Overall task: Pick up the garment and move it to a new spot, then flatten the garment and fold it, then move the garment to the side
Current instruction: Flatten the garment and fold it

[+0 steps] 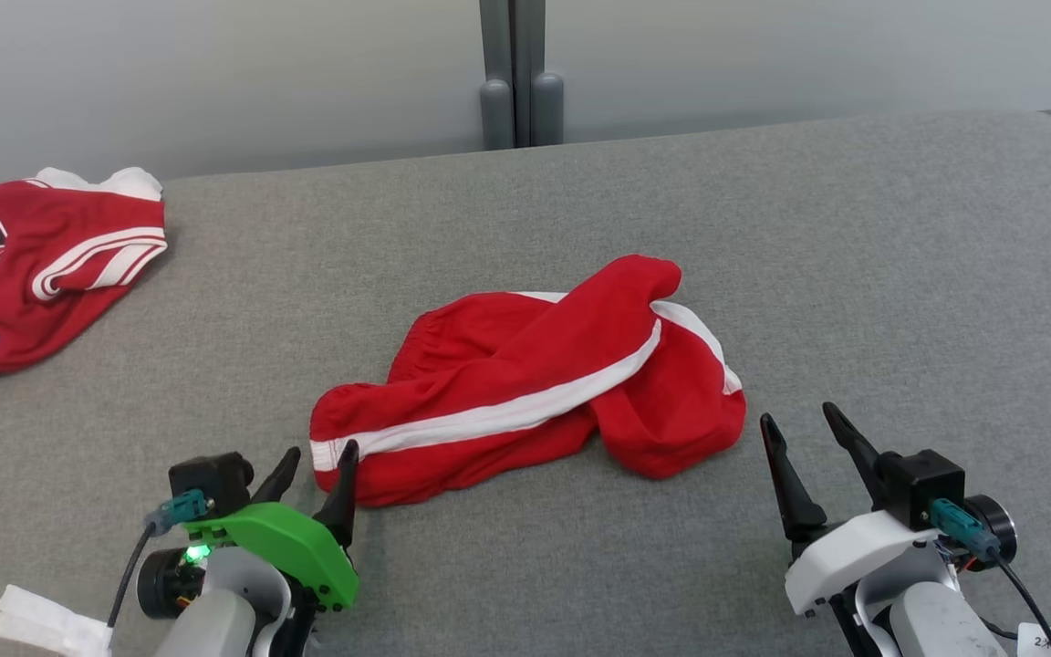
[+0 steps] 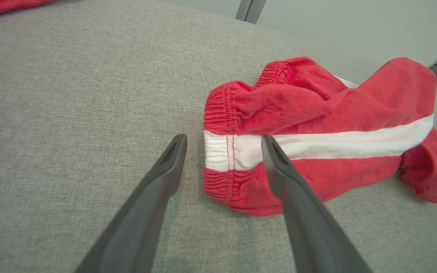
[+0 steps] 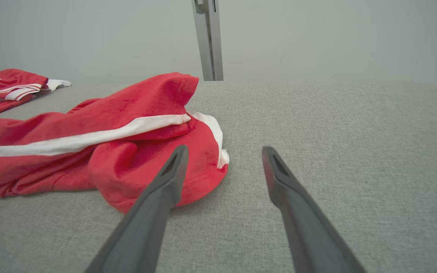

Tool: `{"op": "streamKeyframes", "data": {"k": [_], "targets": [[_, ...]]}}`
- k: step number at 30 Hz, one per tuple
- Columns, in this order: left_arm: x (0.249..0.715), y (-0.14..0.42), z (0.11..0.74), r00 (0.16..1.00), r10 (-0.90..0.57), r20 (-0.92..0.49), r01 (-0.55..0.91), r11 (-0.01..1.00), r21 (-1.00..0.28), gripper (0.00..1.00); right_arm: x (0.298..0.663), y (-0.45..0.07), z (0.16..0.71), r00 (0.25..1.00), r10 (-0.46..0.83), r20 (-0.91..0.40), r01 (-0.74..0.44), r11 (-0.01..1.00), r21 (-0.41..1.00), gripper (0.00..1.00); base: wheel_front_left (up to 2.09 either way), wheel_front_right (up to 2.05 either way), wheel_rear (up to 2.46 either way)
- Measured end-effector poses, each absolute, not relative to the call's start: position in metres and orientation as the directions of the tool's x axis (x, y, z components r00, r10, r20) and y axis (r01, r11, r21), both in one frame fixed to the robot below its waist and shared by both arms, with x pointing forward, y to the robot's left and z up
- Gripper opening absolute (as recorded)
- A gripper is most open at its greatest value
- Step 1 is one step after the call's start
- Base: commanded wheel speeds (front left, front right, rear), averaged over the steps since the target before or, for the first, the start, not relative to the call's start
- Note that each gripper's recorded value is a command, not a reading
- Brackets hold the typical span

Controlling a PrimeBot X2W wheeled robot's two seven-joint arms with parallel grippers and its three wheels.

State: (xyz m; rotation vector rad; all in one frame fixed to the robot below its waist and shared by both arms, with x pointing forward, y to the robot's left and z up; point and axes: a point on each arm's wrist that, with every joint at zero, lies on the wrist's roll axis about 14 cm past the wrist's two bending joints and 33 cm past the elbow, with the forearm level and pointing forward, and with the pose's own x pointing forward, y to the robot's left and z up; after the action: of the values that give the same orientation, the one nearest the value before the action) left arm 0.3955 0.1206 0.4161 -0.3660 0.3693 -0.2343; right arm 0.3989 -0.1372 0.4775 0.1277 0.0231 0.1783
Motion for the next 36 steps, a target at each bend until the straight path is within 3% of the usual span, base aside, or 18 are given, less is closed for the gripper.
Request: {"op": "streamKeyframes", "data": {"k": [16,18,21,22,23,36], "targets": [[0.404,0.104,0.405,0.858,-0.376,-0.35,0.195,0.868,-0.457,1.0,0.406,-0.142,0.468,0.985,0.168,-0.037,-0.163,0.98,0.115,1.0,0.0,0.0,0.0],[0.404,0.099,0.407,0.851,-0.393,-0.347,0.205,0.859,-0.469,0.58,0.407,-0.142,0.468,0.985,0.168,-0.037,-0.163,0.98,0.112,1.0,0.0,0.0,0.0],[0.403,0.101,0.405,0.845,-0.4,-0.356,0.216,0.862,-0.459,0.29,0.408,-0.142,0.468,0.985,0.169,-0.037,-0.164,0.98,0.109,1.0,0.0,0.0,0.0],[0.403,0.102,0.405,0.845,-0.4,-0.355,0.216,0.862,-0.458,0.11,0.408,-0.142,0.469,0.985,0.168,-0.036,-0.164,0.981,0.108,1.0,0.0,0.0,0.0],[0.404,0.102,0.407,0.846,-0.402,-0.35,0.22,0.861,-0.458,0.0,0.408,-0.142,0.469,0.985,0.168,-0.034,-0.164,0.981,0.108,1.0,0.0,0.0,0.0],[0.411,0.13,0.406,0.893,-0.318,-0.319,0.166,0.891,-0.423,0.0,0.443,-0.115,0.497,0.965,0.263,0.025,-0.262,0.965,-0.016,1.0,0.0,0.0,0.0]]}}
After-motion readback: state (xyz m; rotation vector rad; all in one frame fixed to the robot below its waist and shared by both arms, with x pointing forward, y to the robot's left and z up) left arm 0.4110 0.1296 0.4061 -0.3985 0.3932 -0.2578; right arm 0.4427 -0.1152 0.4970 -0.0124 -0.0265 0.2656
